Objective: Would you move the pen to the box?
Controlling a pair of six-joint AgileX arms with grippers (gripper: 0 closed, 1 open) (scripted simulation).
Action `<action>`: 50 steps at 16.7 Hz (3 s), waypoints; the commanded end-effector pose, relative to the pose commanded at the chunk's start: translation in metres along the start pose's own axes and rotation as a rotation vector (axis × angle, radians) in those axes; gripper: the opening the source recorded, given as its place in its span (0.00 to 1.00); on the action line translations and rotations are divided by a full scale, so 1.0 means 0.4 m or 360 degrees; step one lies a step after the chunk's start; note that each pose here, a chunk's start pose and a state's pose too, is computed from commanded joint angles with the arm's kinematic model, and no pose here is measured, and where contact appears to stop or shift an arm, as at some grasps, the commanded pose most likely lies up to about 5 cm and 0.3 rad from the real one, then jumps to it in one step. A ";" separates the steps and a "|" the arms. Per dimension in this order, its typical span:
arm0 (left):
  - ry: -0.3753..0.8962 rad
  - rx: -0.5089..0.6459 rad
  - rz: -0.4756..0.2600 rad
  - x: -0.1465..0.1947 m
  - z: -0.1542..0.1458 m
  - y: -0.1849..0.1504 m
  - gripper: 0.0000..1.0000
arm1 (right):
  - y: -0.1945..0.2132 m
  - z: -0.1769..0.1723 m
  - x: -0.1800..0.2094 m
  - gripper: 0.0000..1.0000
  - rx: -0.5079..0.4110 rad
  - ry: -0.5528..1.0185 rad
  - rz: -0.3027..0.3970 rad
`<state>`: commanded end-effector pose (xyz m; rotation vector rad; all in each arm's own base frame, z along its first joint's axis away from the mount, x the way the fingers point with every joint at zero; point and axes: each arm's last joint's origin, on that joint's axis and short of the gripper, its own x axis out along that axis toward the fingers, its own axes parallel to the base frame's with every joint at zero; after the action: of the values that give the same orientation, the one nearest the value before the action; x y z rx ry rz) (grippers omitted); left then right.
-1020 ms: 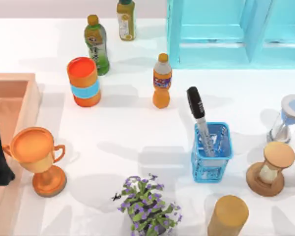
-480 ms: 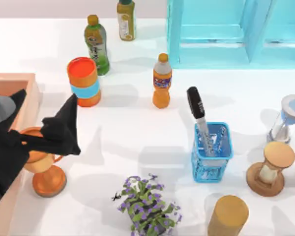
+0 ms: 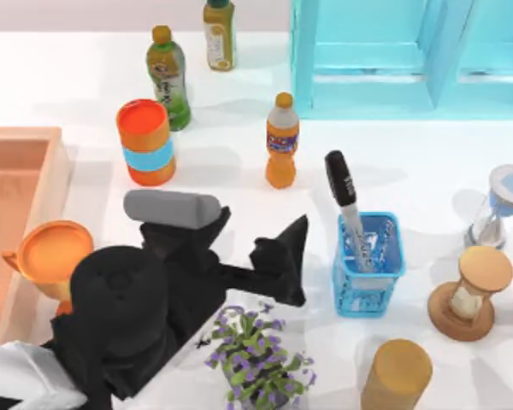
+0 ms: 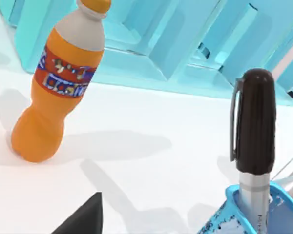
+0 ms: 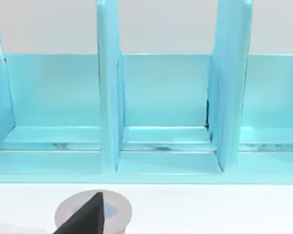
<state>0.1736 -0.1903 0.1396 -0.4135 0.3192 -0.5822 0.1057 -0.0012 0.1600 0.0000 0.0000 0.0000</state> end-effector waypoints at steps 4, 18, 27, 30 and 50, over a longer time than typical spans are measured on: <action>0.0092 -0.0084 -0.0056 0.042 -0.102 -0.035 1.00 | 0.000 0.000 0.000 1.00 0.0000 0.0000 0.0000; 0.0108 -0.0110 -0.0068 0.121 -0.089 -0.044 1.00 | 0.000 0.000 0.000 1.00 0.0000 0.0000 0.0000; 0.0113 -0.0110 -0.0069 0.291 -0.139 -0.056 1.00 | 0.000 0.000 0.000 1.00 0.0000 0.0000 0.0000; 0.0117 -0.0110 -0.0067 0.297 -0.153 -0.054 1.00 | 0.000 0.000 0.000 1.00 0.0000 0.0000 0.0000; 0.0117 -0.0110 -0.0067 0.297 -0.153 -0.054 0.00 | 0.000 0.000 0.000 1.00 0.0000 0.0000 0.0000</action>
<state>0.2330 -0.2938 0.0758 -0.4668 0.4026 -0.6298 0.1057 -0.0012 0.1600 0.0000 0.0000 0.0000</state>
